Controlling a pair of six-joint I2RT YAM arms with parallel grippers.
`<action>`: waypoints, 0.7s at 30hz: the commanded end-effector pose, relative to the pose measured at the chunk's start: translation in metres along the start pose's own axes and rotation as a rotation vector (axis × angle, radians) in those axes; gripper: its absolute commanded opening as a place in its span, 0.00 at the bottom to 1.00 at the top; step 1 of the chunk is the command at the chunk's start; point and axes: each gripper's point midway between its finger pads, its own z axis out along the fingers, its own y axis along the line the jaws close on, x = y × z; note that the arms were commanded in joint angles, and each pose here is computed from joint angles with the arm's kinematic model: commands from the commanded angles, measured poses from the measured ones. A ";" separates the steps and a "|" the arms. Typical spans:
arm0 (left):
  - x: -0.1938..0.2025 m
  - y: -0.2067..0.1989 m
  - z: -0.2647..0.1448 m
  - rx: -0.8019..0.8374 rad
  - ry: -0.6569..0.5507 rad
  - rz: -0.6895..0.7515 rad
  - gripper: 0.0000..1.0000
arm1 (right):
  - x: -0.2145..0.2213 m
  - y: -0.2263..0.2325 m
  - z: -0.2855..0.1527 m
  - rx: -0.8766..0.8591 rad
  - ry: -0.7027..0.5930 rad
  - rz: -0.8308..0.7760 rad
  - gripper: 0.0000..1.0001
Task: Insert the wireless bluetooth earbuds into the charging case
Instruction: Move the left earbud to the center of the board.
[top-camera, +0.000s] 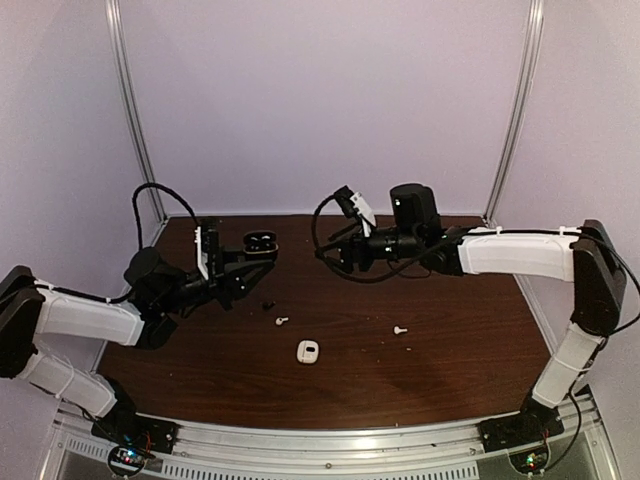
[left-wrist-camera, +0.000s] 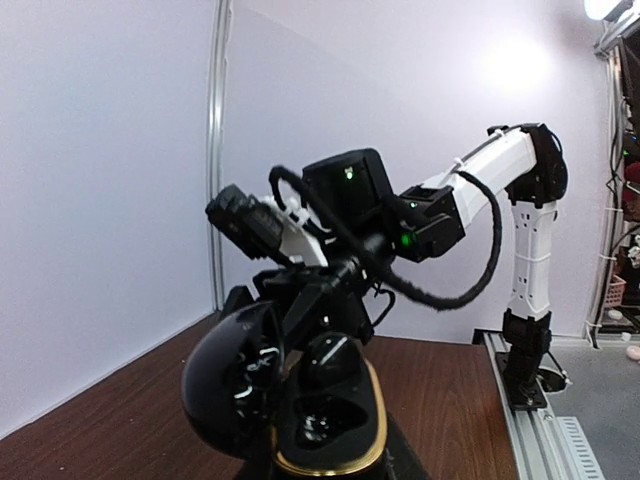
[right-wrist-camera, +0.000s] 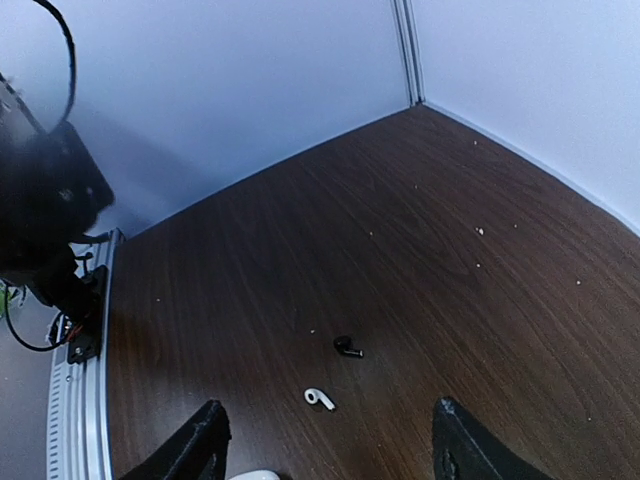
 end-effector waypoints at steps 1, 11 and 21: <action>-0.020 0.031 -0.019 -0.190 -0.060 -0.007 0.00 | 0.026 -0.014 0.038 0.012 0.135 0.015 0.69; -0.022 0.079 -0.064 -0.531 -0.062 -0.030 0.00 | 0.079 -0.015 0.125 0.049 0.341 -0.048 0.66; -0.027 0.094 -0.082 -0.661 -0.055 -0.034 0.00 | 0.132 -0.004 0.178 0.022 0.445 -0.082 0.62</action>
